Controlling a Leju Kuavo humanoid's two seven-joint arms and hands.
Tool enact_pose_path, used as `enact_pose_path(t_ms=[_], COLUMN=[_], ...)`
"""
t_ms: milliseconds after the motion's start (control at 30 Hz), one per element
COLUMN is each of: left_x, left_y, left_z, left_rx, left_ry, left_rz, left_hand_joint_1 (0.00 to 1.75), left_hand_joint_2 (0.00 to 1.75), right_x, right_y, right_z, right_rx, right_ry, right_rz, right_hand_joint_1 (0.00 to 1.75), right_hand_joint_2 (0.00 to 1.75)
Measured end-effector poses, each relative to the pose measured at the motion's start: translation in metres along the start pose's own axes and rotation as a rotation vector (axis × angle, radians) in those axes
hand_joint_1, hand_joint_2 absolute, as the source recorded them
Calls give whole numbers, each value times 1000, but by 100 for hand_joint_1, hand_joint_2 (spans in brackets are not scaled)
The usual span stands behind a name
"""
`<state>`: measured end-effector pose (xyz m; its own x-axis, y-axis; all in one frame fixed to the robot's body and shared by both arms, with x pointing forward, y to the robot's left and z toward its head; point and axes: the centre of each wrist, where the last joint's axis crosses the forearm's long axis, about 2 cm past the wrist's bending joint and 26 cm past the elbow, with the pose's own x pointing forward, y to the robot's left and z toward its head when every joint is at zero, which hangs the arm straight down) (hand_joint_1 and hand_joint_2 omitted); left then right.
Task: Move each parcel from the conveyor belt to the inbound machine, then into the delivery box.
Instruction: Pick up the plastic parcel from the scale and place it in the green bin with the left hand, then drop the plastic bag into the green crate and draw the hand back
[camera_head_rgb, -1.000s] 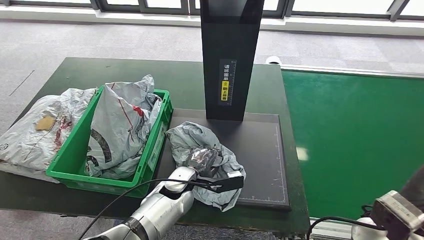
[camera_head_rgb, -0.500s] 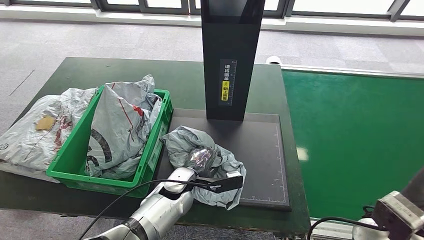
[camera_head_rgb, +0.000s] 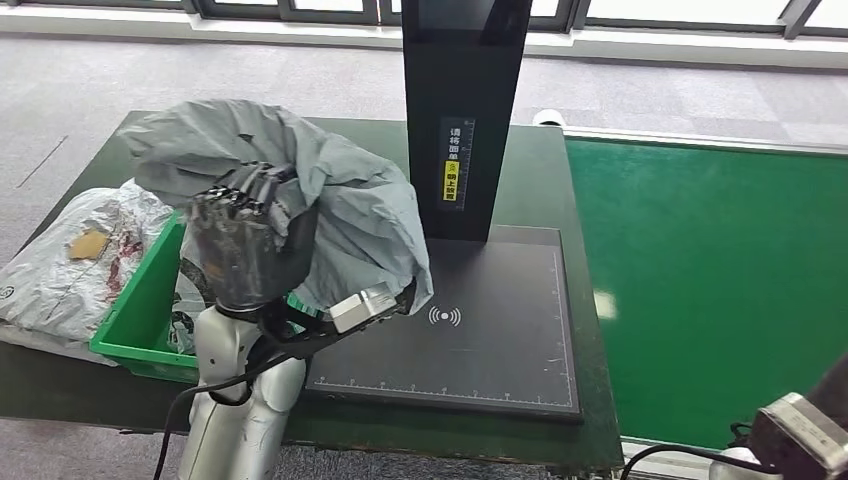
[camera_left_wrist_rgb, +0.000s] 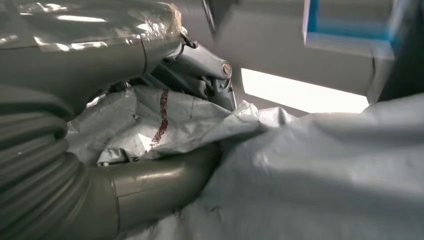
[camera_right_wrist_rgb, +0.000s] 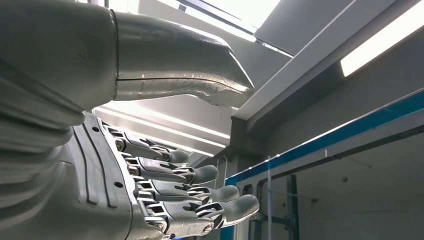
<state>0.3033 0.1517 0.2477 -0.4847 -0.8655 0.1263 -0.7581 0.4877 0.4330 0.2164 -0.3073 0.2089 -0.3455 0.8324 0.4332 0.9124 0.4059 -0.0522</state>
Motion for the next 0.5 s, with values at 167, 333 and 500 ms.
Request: enact_pose_path(t_ms=[167, 333, 500], left_x=[-17, -34, -67], left_y=[49, 82, 61], left_z=[-19, -23, -7], left_rx=[212, 333, 225], left_ry=[-1, 30, 153], left_rz=[-41, -84, -156], left_hand_joint_1=[175, 175, 175], left_hand_joint_2=[175, 175, 175], right_x=[0, 0, 0], right_y=[0, 0, 1], right_z=[0, 0, 1], right_rx=[4, 6, 8], right_ry=[-5, -6, -5], right_rz=[5, 6, 6], right_hand_joint_1=[0, 0, 0], right_hand_joint_2=[175, 175, 175])
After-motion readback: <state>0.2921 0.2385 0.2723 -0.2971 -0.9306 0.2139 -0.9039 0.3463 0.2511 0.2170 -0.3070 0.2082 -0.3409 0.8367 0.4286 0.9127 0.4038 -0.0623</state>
